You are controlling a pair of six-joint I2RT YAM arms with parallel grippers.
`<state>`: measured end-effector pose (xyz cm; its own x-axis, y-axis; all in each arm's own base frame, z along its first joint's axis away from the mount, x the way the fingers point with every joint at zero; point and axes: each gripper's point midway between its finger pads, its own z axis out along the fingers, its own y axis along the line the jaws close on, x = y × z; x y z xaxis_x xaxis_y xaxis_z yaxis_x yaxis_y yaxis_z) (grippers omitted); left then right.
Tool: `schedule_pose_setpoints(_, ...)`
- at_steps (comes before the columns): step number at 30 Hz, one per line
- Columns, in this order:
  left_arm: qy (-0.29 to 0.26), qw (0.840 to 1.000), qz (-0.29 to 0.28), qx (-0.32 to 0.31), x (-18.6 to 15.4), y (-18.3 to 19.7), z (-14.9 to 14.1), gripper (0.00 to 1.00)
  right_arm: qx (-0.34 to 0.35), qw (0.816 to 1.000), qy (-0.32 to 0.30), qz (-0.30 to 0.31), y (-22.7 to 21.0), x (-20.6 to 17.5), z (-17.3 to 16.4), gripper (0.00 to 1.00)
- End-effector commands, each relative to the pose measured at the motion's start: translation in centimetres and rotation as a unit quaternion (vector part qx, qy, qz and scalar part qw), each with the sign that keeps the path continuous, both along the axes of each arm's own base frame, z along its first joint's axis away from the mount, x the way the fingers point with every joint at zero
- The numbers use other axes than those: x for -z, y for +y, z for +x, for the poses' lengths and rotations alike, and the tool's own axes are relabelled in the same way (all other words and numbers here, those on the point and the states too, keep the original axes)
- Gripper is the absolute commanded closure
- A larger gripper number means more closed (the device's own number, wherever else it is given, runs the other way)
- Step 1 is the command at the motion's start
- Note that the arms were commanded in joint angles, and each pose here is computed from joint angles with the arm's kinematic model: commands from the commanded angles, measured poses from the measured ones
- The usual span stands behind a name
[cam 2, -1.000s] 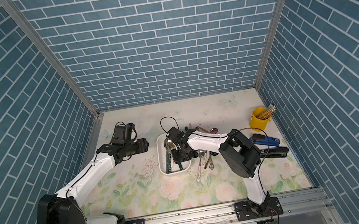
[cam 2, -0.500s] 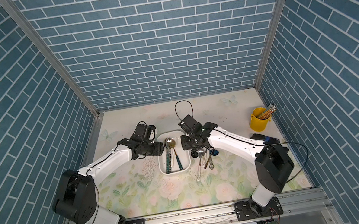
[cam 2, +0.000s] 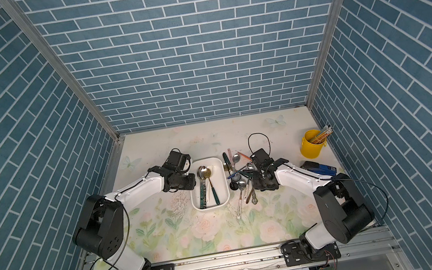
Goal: Put the spoon into the storage box
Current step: Adjust the storage box at the center of the board.
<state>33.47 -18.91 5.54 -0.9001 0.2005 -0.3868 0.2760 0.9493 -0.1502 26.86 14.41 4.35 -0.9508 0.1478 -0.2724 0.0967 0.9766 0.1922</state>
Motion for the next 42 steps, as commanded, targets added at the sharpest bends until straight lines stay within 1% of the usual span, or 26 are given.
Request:
schedule_pose_setpoints(1,0.007,1.0,0.029,0.0,0.5,1.1,-0.6,0.7,-0.015,1.0,-0.024,0.013,0.6,-0.3,1.4,0.58)
schedule_pose_setpoints(5,0.008,0.999,0.049,-0.006,0.7,2.2,-1.1,0.78,-0.021,0.999,-0.025,0.021,1.3,-0.3,2.1,0.59)
schedule_pose_setpoints(7,0.009,0.999,0.05,-0.006,0.7,2.4,-1.4,0.78,-0.024,0.999,-0.022,0.019,1.4,-0.2,2.3,0.59)
schedule_pose_setpoints(9,0.009,0.999,0.048,-0.007,0.5,2.4,-1.5,0.77,-0.025,0.999,-0.02,0.008,1.1,0.0,2.4,0.59)
schedule_pose_setpoints(14,-0.008,1.0,0.022,-0.004,-1.2,1.7,-1.3,0.69,-0.02,0.999,-0.021,-0.014,0.0,0.3,3.3,0.6)
schedule_pose_setpoints(16,-0.016,1.0,0.016,-0.005,-1.9,1.6,-1.1,0.65,-0.015,1.0,-0.024,-0.009,-0.4,0.2,3.9,0.6)
schedule_pose_setpoints(19,-0.024,1.0,0.013,-0.004,-2.5,1.4,-0.9,0.63,-0.014,1.0,-0.024,0.002,-0.5,0.3,4.7,0.61)
schedule_pose_setpoints(30,-0.021,1.0,0.009,-0.005,-2.4,1.4,-1.1,0.62,-0.029,0.999,-0.029,0.009,0.3,0.8,6.5,0.62)
schedule_pose_setpoints(35,-0.018,1.0,0.012,-0.003,-2.3,1.4,-1.1,0.62,-0.035,0.999,-0.018,0.004,0.4,1.8,6.6,0.62)
schedule_pose_setpoints(40,-0.019,1.0,0.01,-0.005,-2.4,1.3,-1.0,0.62,-0.035,0.999,-0.03,0.016,0.8,1.7,7.0,0.62)
schedule_pose_setpoints(42,-0.019,1.0,0.011,-0.005,-2.4,1.3,-0.9,0.62,-0.036,0.999,-0.026,0.014,0.7,1.9,7.0,0.63)
